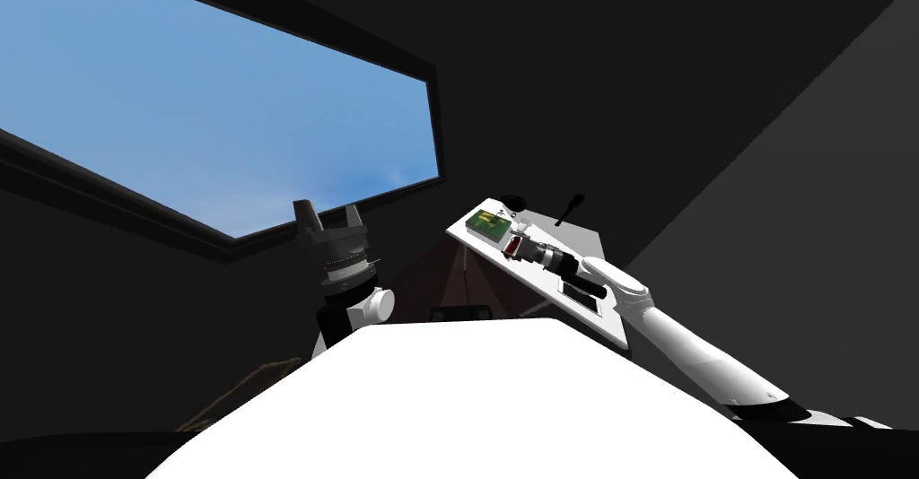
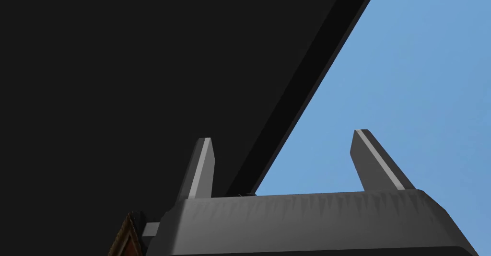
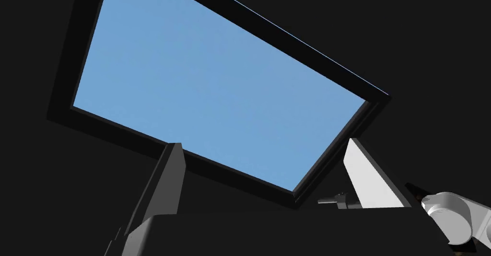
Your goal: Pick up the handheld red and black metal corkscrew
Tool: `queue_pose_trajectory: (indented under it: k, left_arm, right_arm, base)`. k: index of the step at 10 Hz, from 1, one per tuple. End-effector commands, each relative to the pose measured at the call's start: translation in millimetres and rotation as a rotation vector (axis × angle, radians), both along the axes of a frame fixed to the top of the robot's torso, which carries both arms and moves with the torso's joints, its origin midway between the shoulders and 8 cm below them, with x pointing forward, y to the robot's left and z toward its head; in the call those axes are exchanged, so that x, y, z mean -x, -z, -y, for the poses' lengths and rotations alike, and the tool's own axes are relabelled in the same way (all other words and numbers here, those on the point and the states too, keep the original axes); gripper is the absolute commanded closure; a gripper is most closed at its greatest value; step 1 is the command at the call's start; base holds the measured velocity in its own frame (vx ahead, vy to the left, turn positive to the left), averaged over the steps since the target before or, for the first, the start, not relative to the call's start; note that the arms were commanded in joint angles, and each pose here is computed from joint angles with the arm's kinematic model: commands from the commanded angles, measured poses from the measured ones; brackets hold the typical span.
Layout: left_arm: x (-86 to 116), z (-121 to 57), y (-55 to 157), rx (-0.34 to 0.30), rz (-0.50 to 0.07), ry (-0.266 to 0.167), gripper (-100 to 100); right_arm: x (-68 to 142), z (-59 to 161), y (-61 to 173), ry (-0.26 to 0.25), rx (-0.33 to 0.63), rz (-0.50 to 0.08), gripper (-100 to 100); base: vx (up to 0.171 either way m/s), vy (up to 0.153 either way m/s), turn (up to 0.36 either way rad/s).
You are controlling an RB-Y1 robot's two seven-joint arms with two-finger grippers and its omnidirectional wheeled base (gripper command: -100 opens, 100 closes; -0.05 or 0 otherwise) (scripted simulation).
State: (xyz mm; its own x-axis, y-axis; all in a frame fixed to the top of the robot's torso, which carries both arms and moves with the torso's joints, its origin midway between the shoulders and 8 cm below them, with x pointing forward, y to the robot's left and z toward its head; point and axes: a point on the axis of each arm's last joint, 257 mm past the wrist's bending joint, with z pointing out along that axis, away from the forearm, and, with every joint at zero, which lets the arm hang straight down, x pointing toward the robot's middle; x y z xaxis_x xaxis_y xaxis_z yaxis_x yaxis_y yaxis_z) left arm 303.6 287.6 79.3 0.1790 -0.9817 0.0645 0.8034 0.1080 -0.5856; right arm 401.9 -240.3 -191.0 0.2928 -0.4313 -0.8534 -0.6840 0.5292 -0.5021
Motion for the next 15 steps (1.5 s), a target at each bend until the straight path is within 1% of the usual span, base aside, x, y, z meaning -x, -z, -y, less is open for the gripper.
queue_pose_trajectory:
  k: [1,2,3,4,5,6,7,8,9,11,12,13,14,15]
  left_arm:
    - [0.0,0.0,0.0,0.0,0.0,0.0,0]
    - [0.0,0.0,0.0,0.0,0.0,0.0,0]
    - [0.0,0.0,0.0,0.0,0.0,0.0,0]
    - [0.0,0.0,0.0,0.0,0.0,0.0,0]
    - [0.0,0.0,0.0,0.0,0.0,0.0,0]
    - [0.0,0.0,0.0,0.0,0.0,0.0,0]
    - [0.0,0.0,0.0,0.0,0.0,0.0,0]
    - [0.0,0.0,0.0,0.0,0.0,0.0,0]
    - [0.0,0.0,0.0,0.0,0.0,0.0,0]
    - [0.0,0.0,0.0,0.0,0.0,0.0,0]
    - [0.0,0.0,0.0,0.0,0.0,0.0,0]
    - [0.0,-0.1,0.0,0.0,0.0,0.0,0]
    - [0.0,0.0,0.0,0.0,0.0,0.0,0]
    - [0.0,0.0,0.0,0.0,0.0,0.0,0]
  right_arm:
    - [6.8,14.0,28.2,-0.031,0.129,-0.009,-100]
    - [6.9,14.6,28.1,-0.032,0.136,-0.005,-100]
    - [14.3,28.7,52.6,-0.061,0.242,-0.018,-100]
    - [21.7,42.0,72.2,-0.083,0.317,-0.035,-100]
    - [23.9,46.0,76.7,-0.093,0.349,-0.036,-100]
    - [35.6,63.6,100.2,-0.128,0.446,-0.057,-100]
    - [35.6,64.8,100.0,-0.128,0.45,-0.057,-100]
    - [49.2,81.2,119.6,-0.173,0.543,-0.076,-100]
    - [49.2,85.4,121.8,-0.166,0.546,-0.083,-100]
    - [80.3,127.0,159.7,-0.242,0.712,-0.14,-100]
    - [81.1,131.0,159.4,-0.246,0.725,-0.142,-100]
    - [98.2,151.9,173.2,-0.292,0.803,-0.171,-100]
    - [98.6,155.1,174.3,-0.288,0.807,-0.175,-100]
    - [116.4,179.4,186.4,-0.329,0.882,-0.208,-100]
  base:
    - [0.017,0.008,0.241]
    - [0.015,0.001,0.121]
    - [0.02,0.004,0.253]
    - [0.034,0.005,0.359]
    - [0.027,-0.004,0.131]
    - [0.031,-0.004,0.205]
    - [0.027,-0.007,0.141]
    - [0.031,-0.001,0.216]
    - [0.026,-0.004,0.114]
    - [0.046,-0.009,0.285]
    - [0.052,-0.02,0.143]
    - [0.045,-0.007,0.132]
    - [0.03,-0.01,0.124]
    - [0.042,-0.007,0.213]
